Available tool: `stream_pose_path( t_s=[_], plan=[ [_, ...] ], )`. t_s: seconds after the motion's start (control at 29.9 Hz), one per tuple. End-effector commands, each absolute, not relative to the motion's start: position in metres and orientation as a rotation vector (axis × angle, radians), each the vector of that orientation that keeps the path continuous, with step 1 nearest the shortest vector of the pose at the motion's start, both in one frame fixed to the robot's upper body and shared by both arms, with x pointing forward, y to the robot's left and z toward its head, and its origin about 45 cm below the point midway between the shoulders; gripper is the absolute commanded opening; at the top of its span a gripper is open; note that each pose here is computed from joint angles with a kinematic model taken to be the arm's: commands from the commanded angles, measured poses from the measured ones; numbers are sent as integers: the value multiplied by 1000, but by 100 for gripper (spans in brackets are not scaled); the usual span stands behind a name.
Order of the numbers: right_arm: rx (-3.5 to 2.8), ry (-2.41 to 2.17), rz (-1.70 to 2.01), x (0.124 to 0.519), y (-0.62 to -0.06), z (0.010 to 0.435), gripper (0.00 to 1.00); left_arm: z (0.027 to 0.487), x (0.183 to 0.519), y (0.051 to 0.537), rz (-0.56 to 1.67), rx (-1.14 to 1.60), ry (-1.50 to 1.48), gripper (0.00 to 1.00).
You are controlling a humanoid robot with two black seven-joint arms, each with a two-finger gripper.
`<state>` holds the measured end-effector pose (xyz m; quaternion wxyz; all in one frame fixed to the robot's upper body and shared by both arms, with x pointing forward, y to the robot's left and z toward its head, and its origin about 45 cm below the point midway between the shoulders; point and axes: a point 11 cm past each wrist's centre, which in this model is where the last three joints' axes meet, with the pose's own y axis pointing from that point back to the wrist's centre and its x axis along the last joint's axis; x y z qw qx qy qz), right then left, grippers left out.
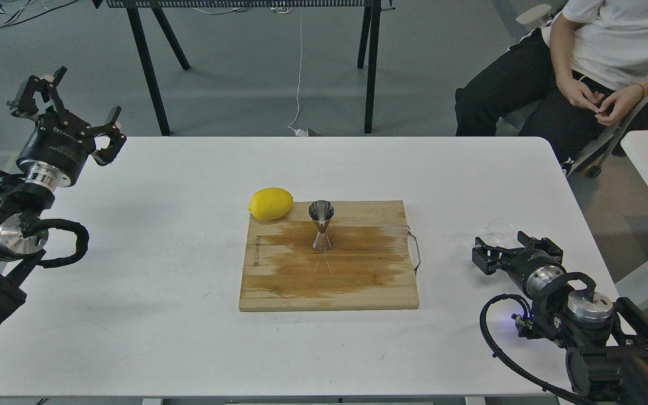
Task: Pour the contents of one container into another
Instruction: 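Grasp the small clear glass cup with the right gripper and lift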
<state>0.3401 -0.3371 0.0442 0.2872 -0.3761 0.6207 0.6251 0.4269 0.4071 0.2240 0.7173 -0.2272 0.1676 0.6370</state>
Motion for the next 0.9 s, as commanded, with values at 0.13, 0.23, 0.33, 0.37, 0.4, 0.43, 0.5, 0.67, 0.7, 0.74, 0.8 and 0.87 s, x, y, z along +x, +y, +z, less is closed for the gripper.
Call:
stream_pose_path(
  t_s=[0.13, 0.23, 0.33, 0.37, 0.4, 0.43, 0.5, 0.67, 0.7, 0.74, 0.8, 0.87],
  plan=[
    [-1028, 1650, 1650, 343, -334, 42, 55, 224, 426, 409, 1414, -501, 369, 100],
    [-1039, 1640, 1644, 343, -334, 43, 42, 223, 426, 413, 1425, -498, 368, 100],
    [-1033, 1640, 1640, 344, -335, 44, 38, 223, 426, 413, 1427, -502, 368, 100],
    [-1034, 1639, 1639, 344, -335, 44, 38, 223, 426, 413, 1427, -502, 368, 100],
    [-1037, 1637, 1638, 345, -334, 45, 38, 223, 426, 413, 1428, -501, 367, 100],
    [-1042, 1631, 1640, 345, -333, 46, 37, 224, 426, 414, 1428, -502, 366, 100],
    [-1059, 1614, 1641, 347, -329, 49, 36, 224, 426, 414, 1429, -502, 365, 100],
    [-1174, 1504, 1615, 362, -308, 85, 34, 227, 425, 420, 1437, -497, 355, 100],
    [-1211, 1473, 1604, 366, -303, 96, 34, 227, 425, 420, 1438, -496, 354, 100],
    [-1236, 1452, 1593, 368, -300, 105, 34, 227, 425, 420, 1438, -496, 354, 100],
    [-1282, 1417, 1587, 373, -290, 126, 34, 228, 425, 422, 1440, -494, 350, 100],
    [-1319, 1407, 1598, 376, -277, 141, 34, 228, 425, 422, 1440, -494, 350, 100]
  ],
)
